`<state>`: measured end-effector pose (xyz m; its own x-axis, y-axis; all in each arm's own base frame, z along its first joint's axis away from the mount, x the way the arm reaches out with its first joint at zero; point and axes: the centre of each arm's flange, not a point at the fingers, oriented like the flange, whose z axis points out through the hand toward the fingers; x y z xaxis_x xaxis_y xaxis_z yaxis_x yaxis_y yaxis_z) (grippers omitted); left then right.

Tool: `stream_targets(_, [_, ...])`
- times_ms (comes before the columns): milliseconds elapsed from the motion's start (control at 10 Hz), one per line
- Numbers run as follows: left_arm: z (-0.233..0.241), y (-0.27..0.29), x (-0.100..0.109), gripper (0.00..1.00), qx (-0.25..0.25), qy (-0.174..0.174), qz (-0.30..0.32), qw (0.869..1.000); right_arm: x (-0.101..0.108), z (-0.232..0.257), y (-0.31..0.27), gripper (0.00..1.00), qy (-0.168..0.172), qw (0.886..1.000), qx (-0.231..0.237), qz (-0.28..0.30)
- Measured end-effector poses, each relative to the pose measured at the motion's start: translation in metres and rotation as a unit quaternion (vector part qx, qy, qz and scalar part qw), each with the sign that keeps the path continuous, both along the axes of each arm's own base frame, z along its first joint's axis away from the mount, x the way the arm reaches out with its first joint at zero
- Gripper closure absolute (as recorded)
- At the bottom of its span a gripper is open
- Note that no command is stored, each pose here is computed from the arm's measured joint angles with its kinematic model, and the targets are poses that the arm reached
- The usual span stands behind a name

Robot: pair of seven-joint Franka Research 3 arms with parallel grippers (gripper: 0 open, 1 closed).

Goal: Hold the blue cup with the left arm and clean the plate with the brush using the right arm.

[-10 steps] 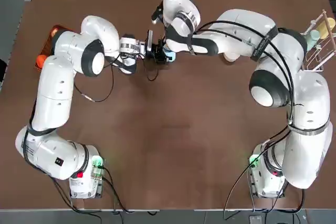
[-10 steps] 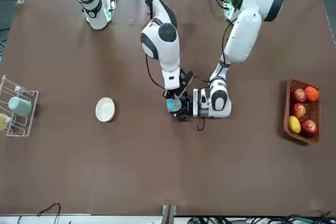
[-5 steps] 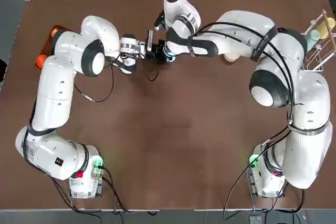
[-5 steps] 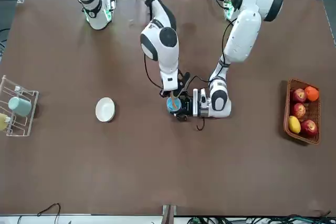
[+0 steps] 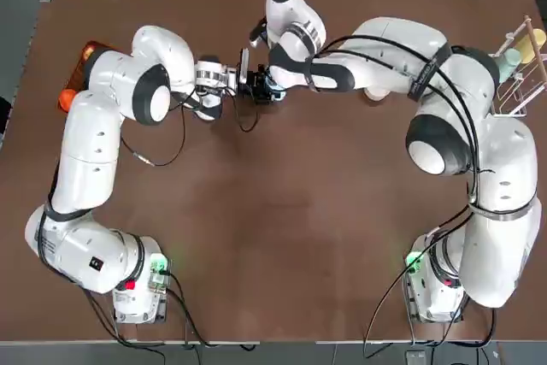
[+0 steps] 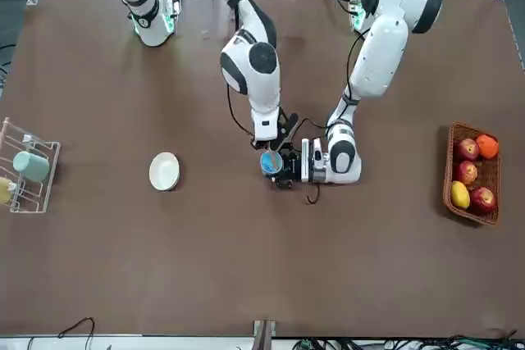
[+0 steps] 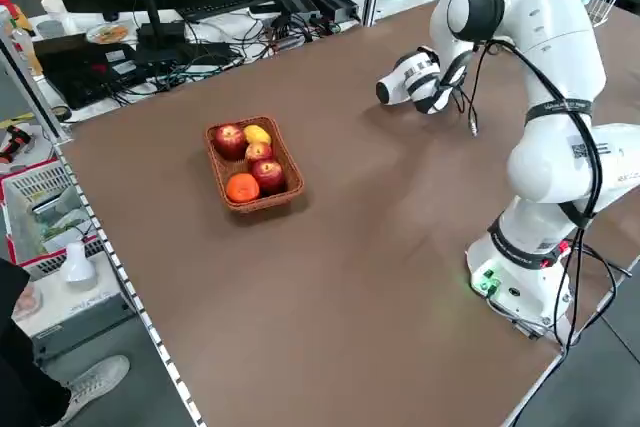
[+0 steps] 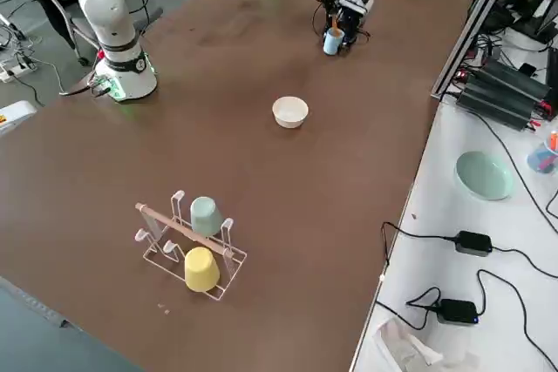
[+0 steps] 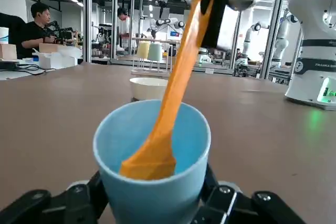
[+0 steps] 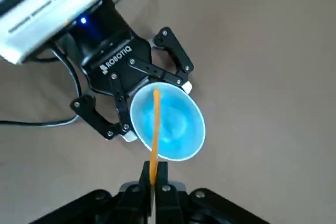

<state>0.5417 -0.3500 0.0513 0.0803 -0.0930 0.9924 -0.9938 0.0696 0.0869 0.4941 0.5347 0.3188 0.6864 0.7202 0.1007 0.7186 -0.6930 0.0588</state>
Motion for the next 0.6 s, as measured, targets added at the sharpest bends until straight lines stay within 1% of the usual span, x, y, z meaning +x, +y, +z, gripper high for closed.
stream_targets(300, [0.0, 0.0, 0.0, 0.32, 0.0, 0.0, 0.0, 1.0, 0.007, 0.002, -0.005, 0.96, -0.006, 1.0, 0.004, -0.002])
stream_targets(500, [0.0, 0.0, 0.0, 0.32, 0.0, 0.0, 0.0, 1.0, 0.016, 0.001, -0.017, 0.96, 0.0, 1.0, -0.005, -0.005])
stream_targets(600, [0.0, 0.0, 0.0, 0.32, 0.0, 0.0, 0.001, 1.0, 0.022, 0.006, -0.026, 0.96, 0.01, 1.0, -0.002, -0.019])
